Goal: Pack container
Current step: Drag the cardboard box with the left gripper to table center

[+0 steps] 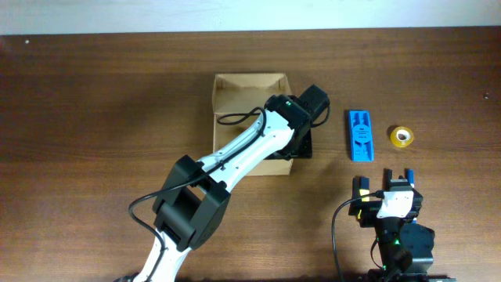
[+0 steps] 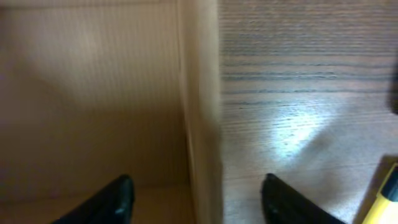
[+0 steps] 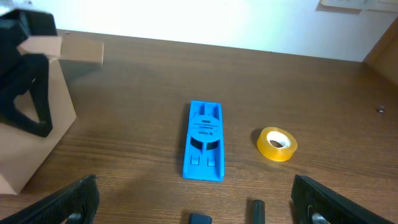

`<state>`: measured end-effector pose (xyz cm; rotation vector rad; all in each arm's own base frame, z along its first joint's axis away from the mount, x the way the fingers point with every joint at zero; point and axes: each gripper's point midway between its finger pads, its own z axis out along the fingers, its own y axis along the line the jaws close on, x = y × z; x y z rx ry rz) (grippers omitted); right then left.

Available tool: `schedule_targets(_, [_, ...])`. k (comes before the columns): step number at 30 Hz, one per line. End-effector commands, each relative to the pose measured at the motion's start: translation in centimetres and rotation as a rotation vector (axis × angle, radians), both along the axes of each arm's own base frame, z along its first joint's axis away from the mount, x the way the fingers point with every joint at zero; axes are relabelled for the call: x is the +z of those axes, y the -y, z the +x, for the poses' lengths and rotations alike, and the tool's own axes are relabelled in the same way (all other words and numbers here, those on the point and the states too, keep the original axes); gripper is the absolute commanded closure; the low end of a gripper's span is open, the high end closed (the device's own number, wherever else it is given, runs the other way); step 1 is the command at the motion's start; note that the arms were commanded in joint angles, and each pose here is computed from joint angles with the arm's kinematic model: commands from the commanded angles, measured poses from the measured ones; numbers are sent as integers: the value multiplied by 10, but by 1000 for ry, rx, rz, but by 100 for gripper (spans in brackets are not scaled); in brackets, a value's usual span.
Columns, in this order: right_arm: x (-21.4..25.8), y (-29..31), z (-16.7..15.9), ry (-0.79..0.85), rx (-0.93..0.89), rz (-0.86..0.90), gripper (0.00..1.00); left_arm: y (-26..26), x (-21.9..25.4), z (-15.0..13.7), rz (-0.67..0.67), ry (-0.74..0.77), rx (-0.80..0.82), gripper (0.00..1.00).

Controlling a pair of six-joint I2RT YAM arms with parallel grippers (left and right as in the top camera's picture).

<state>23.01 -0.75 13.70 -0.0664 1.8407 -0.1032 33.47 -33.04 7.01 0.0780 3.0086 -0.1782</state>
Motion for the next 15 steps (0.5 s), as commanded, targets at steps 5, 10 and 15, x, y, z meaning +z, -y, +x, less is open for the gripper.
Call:
schedule_targets(5, [-1, 1, 0, 3, -4, 10, 1, 4, 74, 31, 58, 211, -69, 30])
schedule_targets(10, [-1, 1, 0, 3, -4, 10, 1, -20, 142, 46, 123, 343, -86, 28])
schedule_targets(15, [-1, 1, 0, 3, -4, 10, 1, -88, 199, 60, 281, 446, -18, 20])
